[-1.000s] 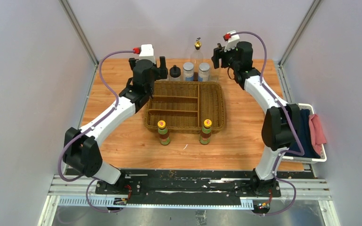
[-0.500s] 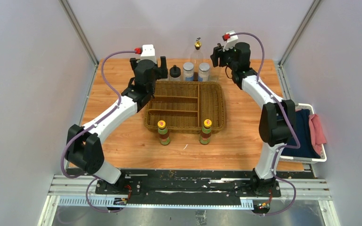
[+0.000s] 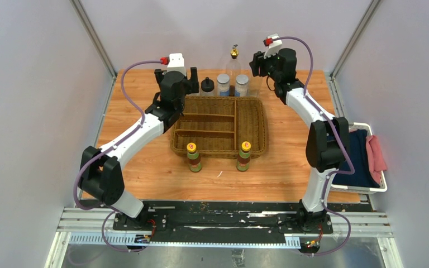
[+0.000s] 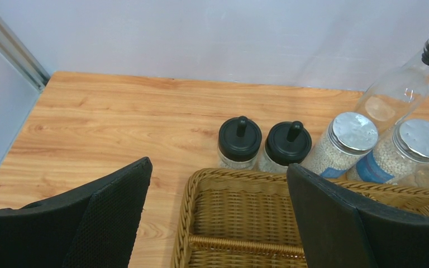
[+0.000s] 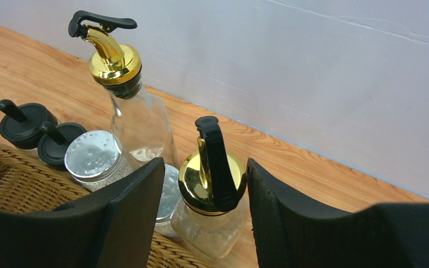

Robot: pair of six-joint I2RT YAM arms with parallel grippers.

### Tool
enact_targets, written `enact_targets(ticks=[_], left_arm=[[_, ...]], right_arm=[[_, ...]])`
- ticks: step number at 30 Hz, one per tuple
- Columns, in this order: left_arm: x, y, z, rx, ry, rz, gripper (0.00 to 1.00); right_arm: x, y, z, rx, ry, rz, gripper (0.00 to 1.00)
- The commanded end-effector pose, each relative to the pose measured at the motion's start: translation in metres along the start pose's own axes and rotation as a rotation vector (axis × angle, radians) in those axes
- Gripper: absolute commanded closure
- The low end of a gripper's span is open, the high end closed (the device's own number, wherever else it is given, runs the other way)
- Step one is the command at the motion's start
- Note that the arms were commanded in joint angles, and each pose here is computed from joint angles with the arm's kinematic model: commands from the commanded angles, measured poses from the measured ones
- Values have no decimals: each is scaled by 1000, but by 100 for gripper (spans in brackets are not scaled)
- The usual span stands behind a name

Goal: Organize the condiment bottles
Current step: Pick up the bottle from the center of the board.

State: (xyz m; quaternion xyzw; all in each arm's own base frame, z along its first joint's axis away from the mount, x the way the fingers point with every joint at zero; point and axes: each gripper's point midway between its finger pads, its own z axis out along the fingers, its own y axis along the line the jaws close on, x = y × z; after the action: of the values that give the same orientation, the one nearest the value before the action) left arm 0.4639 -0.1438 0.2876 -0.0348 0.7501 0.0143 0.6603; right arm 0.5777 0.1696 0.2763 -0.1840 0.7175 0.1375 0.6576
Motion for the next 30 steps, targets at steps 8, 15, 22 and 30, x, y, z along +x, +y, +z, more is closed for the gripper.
enact_targets(ticks=[8, 15, 22, 30], left_arm=[[4, 1, 2, -20, -9, -5, 0], [7, 0, 2, -19, -3, -5, 0], [10, 1, 3, -26, -2, -8, 0], [10, 1, 2, -22, -1, -13, 0]], right_arm=[[-15, -3, 6, -11, -52, 9, 41], [-17, -2, 7, -19, -57, 10, 44], [-17, -1, 8, -28, -50, 15, 66], [-14, -2, 8, -19, -40, 12, 99]])
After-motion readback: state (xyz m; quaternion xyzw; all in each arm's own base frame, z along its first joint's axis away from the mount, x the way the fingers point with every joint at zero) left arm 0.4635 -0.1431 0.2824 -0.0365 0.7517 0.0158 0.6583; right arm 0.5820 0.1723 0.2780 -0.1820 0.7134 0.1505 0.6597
